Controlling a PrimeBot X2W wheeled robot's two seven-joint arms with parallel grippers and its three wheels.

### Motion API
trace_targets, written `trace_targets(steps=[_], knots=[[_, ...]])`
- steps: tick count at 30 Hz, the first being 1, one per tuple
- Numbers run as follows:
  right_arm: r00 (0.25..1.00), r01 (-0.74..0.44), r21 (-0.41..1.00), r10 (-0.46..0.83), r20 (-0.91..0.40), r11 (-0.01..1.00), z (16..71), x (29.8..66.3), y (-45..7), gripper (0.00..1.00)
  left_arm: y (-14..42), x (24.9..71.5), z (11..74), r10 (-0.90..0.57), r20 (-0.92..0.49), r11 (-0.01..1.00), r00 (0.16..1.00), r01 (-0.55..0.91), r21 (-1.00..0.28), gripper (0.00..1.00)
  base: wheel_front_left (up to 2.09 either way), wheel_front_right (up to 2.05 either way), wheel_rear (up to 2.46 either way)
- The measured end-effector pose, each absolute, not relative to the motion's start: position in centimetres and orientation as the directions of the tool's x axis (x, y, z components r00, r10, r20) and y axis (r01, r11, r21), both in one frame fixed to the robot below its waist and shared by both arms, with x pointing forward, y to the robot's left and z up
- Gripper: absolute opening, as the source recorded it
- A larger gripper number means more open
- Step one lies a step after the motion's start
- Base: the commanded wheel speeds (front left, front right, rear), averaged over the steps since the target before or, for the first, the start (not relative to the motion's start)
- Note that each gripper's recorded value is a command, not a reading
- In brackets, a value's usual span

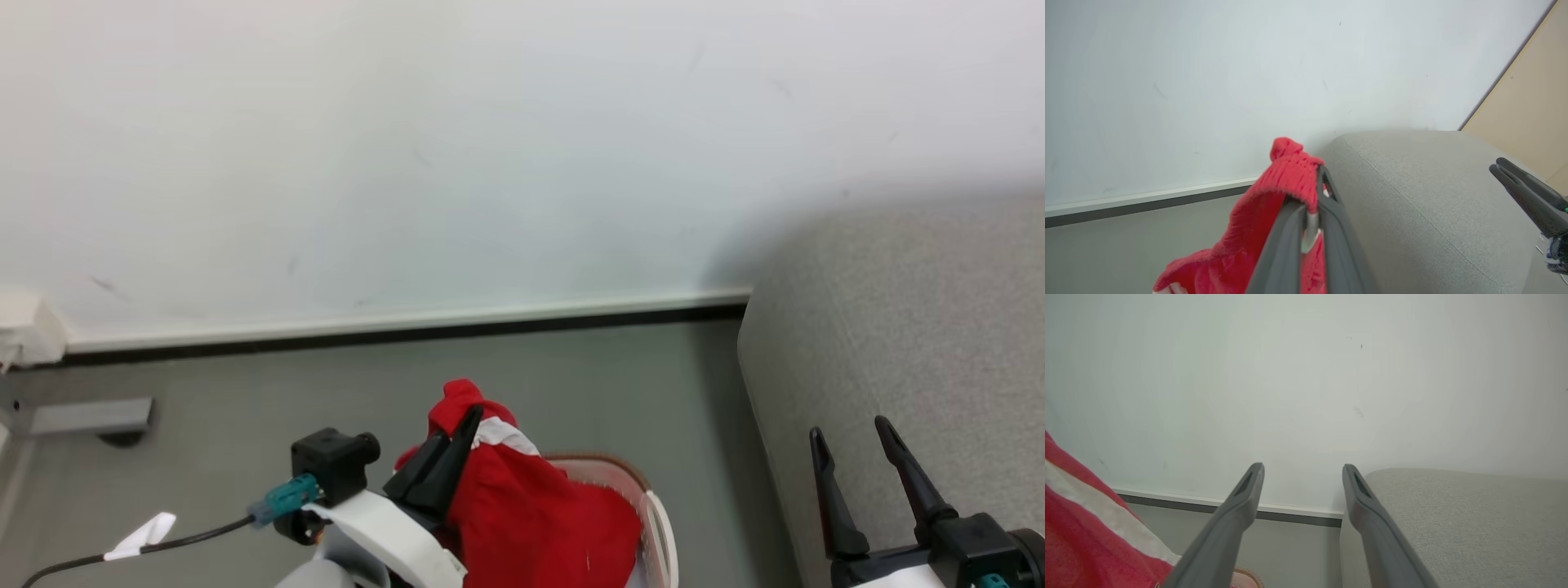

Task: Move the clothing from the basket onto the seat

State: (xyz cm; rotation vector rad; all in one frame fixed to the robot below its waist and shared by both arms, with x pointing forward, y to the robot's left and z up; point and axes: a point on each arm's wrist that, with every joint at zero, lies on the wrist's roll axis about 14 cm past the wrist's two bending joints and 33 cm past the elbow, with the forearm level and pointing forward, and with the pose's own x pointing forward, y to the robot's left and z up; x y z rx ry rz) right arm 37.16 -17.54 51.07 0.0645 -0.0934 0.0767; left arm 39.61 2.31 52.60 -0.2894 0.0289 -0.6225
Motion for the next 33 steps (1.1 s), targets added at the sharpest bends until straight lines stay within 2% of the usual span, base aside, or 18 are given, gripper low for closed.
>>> trace_targets(steps=[7, 11, 15, 23, 33], knots=[[0.981, -0.104, 0.073, 0.09, 0.172, 0.992, 53.5, 35.9, -16.8, 1.0, 2.7, 37.9, 57.0, -0.577, 0.147, 0.772, 0.804, 0.595, -0.225, 0.0, 0.0, 0.0, 0.0], [0.969, -0.19, 0.104, 0.169, 0.182, 0.976, 53.8, 35.7, -14.0, 1.0, 2.8, 37.5, 58.0, -0.584, 0.161, 0.768, 0.796, 0.606, -0.21, 0.0, 0.0, 0.0, 0.0], [0.934, -0.326, 0.096, 0.305, 0.184, 0.94, 53.9, 35.2, -9.9, 1.0, 2.5, 36.9, 59.0, -0.606, 0.173, 0.752, 0.776, 0.63, -0.194, 0.0, 0.0, 0.0, 0.0], [0.801, -0.583, -0.047, 0.584, 0.13, 0.811, 54.9, 34.5, -4.8, 1.0, 1.1, 35.5, 60.3, -0.664, 0.177, 0.708, 0.727, 0.687, -0.166, 0.0, 0.0, 0.0, 0.0], [0.623, -0.776, -0.132, 0.782, -0.01, 0.616, 54.6, 33.1, -0.3, 1.0, -1.5, 33.5, 61.1, -0.748, 0.175, 0.627, 0.641, 0.768, -0.132, 0.0, 0.0, 0.0, 0.0]])
